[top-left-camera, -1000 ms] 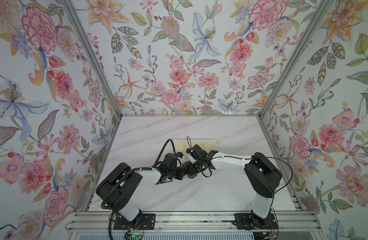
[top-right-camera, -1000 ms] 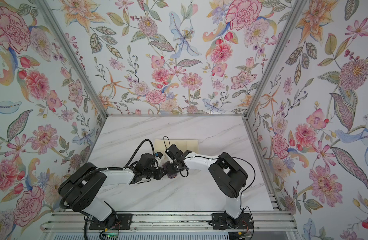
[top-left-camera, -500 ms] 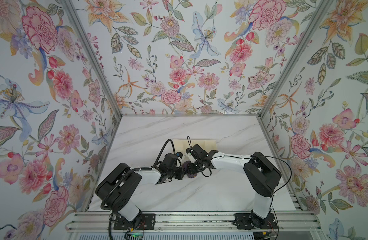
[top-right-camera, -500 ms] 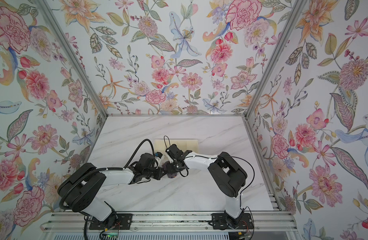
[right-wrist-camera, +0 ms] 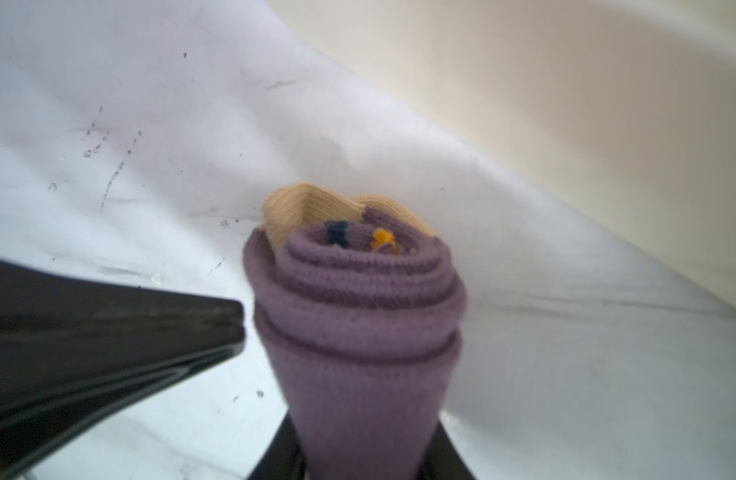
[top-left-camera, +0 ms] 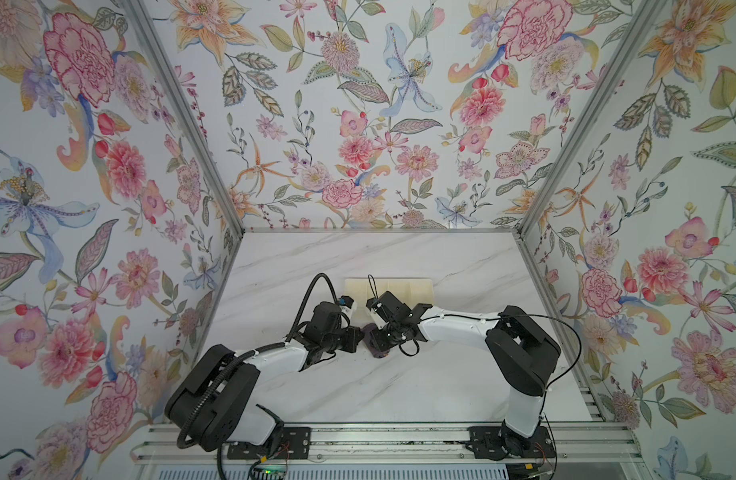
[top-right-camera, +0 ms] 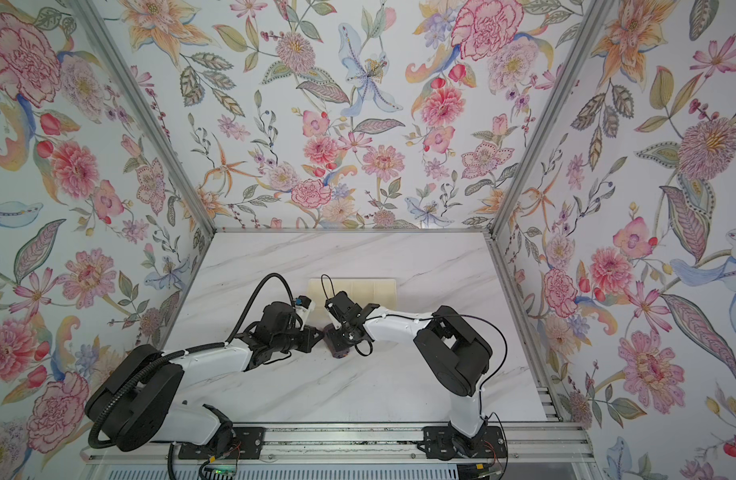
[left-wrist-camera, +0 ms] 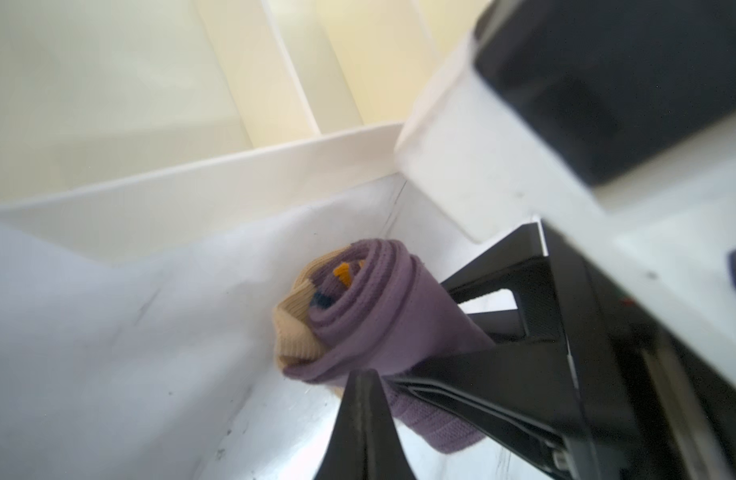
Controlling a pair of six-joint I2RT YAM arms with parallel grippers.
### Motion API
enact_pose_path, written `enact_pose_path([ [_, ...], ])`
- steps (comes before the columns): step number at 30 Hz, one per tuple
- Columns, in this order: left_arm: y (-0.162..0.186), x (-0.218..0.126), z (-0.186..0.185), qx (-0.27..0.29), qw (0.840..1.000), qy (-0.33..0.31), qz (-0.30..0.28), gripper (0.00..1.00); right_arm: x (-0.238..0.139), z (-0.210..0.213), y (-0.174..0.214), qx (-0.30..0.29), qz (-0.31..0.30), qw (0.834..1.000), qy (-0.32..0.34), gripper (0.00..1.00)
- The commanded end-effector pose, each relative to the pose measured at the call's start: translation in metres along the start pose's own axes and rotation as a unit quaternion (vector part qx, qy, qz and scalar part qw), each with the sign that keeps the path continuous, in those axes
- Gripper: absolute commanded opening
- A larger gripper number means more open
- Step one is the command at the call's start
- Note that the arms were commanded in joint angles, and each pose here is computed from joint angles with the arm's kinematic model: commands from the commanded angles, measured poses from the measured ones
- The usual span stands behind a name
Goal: Roll the socks
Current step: 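Open the left gripper and draw it back while the right gripper holds the roll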
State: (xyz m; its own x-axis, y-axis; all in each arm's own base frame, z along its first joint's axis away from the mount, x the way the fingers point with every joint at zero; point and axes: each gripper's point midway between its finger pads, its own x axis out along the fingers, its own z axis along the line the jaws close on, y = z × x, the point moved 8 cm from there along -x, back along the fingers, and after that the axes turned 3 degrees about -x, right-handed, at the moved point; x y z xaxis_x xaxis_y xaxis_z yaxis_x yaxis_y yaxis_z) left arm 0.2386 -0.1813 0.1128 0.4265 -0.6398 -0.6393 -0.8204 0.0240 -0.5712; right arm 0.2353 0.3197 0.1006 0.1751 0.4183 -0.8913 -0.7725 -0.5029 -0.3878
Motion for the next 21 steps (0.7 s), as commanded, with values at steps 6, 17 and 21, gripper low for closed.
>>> enact_pose_path([
  [6,-0.023,-0.03,0.007,0.013,0.997,-0.031,-0.063,0.0,0.0,-0.007,0.029,-0.013,0.048,0.992,0.112,0.0],
  [17,-0.06,-0.055,0.007,0.039,0.992,-0.044,-0.11,0.0,-0.054,-0.011,0.0,0.02,-0.029,0.997,0.062,0.0],
  [21,-0.066,-0.058,0.005,0.044,0.99,-0.047,-0.122,0.0,-0.079,-0.019,-0.011,0.029,-0.062,0.995,0.066,0.0],
])
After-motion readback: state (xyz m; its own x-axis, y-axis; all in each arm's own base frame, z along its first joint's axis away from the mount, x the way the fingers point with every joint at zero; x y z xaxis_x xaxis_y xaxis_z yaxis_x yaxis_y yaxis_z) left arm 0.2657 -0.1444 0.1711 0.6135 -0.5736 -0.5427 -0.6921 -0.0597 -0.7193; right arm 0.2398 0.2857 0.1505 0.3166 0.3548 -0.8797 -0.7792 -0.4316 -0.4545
